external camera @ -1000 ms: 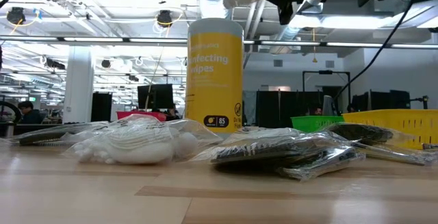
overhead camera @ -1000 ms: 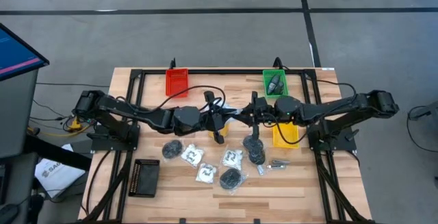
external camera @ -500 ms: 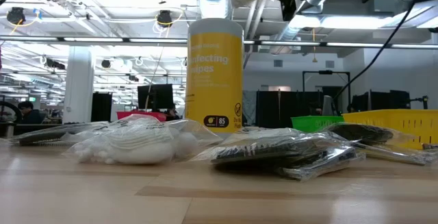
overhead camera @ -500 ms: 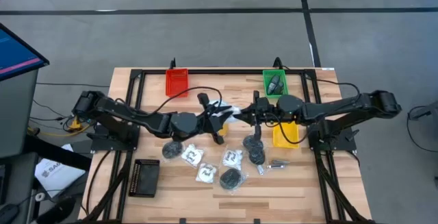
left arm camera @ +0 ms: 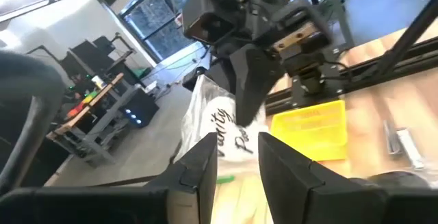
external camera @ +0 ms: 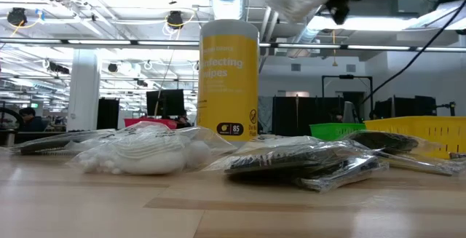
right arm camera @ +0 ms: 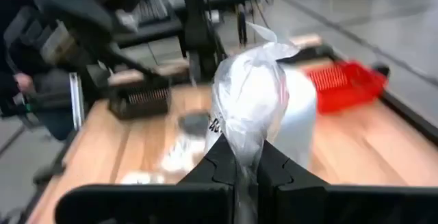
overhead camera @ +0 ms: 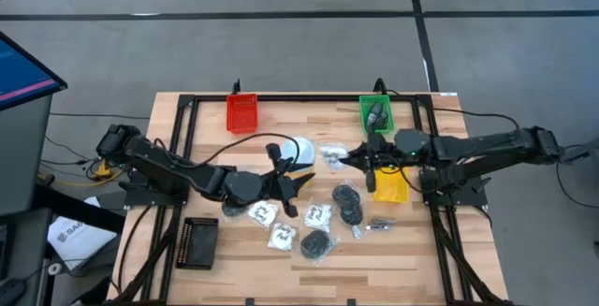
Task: Pick & Place Travel size toiletries
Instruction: Put the white cotton pack into the yellow bin
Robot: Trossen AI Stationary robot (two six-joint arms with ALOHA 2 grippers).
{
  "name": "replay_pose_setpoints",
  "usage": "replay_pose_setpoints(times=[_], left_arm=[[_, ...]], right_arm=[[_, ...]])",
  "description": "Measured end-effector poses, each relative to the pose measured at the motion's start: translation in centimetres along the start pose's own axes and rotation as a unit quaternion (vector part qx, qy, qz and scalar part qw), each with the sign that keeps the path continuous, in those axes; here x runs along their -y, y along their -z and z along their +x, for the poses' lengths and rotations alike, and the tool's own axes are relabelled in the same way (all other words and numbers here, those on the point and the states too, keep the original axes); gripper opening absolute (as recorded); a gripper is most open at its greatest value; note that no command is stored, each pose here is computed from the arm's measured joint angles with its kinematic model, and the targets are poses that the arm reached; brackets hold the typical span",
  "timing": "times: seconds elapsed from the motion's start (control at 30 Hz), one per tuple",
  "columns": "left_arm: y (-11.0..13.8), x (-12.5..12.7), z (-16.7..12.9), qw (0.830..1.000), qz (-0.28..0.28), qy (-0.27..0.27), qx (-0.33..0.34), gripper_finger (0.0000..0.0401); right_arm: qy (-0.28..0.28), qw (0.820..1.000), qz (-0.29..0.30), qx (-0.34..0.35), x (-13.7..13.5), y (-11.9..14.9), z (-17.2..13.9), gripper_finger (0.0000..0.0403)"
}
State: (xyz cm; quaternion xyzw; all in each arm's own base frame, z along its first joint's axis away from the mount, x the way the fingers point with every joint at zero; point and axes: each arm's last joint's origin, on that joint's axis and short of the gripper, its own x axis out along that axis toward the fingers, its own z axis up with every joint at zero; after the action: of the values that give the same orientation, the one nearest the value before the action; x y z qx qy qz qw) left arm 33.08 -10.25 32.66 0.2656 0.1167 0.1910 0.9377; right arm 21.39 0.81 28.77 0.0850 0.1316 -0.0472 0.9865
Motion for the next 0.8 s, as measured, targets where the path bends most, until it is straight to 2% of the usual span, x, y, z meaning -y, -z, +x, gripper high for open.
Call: replay_pose_setpoints(times=[0.37,0.6,0.8], left_arm=[[-0.4,1.7,-1.6,0.999,-0.014,0.035,0.004,0.0097],[0.0,2.1,-1.9,0.998,-0.044,0.049,-0.015,0.0097],[0.3,2.5,-2.0,0.994,-0.055,0.095,-0.02,0.0097]], right_arm=[[0.061,0.99,0.056,-0.115,0.6,2.1,-5.4,0.0005],[0.102,0.973,0.062,-0.198,1.5,3.8,-7.8,0.0005],[0.124,0.957,0.058,-0.254,1.8,4.9,-8.8,0.0005]])
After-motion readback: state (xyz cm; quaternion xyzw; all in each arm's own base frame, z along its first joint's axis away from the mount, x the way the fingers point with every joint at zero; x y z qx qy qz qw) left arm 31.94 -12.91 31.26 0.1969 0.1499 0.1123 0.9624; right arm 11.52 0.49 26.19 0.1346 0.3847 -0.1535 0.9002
